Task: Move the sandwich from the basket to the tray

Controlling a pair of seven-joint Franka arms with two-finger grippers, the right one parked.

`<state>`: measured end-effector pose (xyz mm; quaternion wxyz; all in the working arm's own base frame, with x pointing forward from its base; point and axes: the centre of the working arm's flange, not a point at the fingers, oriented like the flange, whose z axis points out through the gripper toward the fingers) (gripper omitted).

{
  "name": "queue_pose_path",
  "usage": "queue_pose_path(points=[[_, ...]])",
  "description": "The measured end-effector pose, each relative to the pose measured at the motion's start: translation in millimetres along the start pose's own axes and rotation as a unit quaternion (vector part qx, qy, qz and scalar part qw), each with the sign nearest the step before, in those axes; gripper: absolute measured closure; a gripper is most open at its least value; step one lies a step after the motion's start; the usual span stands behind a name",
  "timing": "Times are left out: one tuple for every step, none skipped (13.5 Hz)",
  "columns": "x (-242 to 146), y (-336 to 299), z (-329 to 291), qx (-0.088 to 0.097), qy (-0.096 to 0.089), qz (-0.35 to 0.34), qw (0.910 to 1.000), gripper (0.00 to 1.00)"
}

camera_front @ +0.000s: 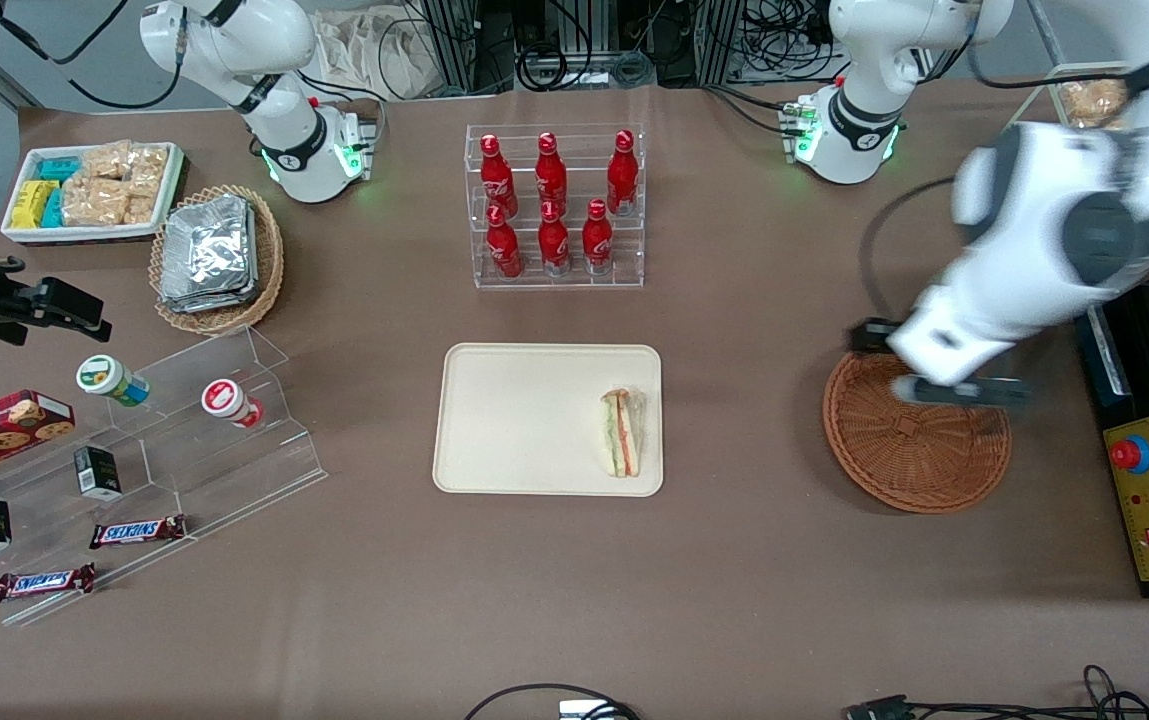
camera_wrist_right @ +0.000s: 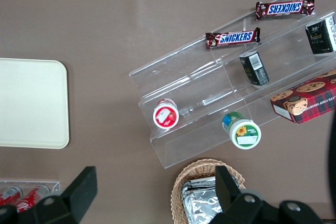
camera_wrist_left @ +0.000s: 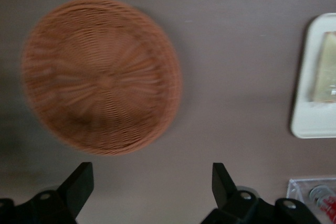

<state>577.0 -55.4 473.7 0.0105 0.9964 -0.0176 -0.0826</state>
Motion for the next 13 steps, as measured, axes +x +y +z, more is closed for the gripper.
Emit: queue_pose_path(points=[[1.6, -29.6, -13.9, -0.005, -0.008, 0.000, 1.0000, 0.00], [2.3, -41.0, -24.4, -0.007, -0.010, -0.001, 0.9999, 0.00], [1.4, -38.9, -31.3, -0.007, -0.010, -0.006, 0.9999, 0.00], [-1.8, -31.3, -34.2, -0.006, -0.012, -0.019, 0.9997, 0.00], [-7.7, -23.3, -34.4, -0.004, -0.015, -0.033, 0.9994, 0.00], [-16.1, -18.3, -30.5, -0.001, -0.018, -0.040, 0.9991, 0.00], [-25.9, -16.1, -24.2, 0.002, -0.016, -0.045, 0.9989, 0.00], [-35.5, -15.8, -17.8, 0.004, -0.010, -0.050, 0.9987, 0.00], [-43.4, -15.7, -13.7, 0.006, -0.007, -0.051, 0.9987, 0.00], [-48.0, -15.6, -14.2, 0.007, -0.004, -0.051, 0.9986, 0.00], [-48.6, -16.1, -17.9, 0.007, 0.000, -0.053, 0.9986, 0.00], [-46.7, -17.6, -22.0, 0.006, 0.003, -0.059, 0.9983, 0.00], [-42.5, -20.4, -26.5, 0.005, 0.005, -0.066, 0.9978, 0.00]])
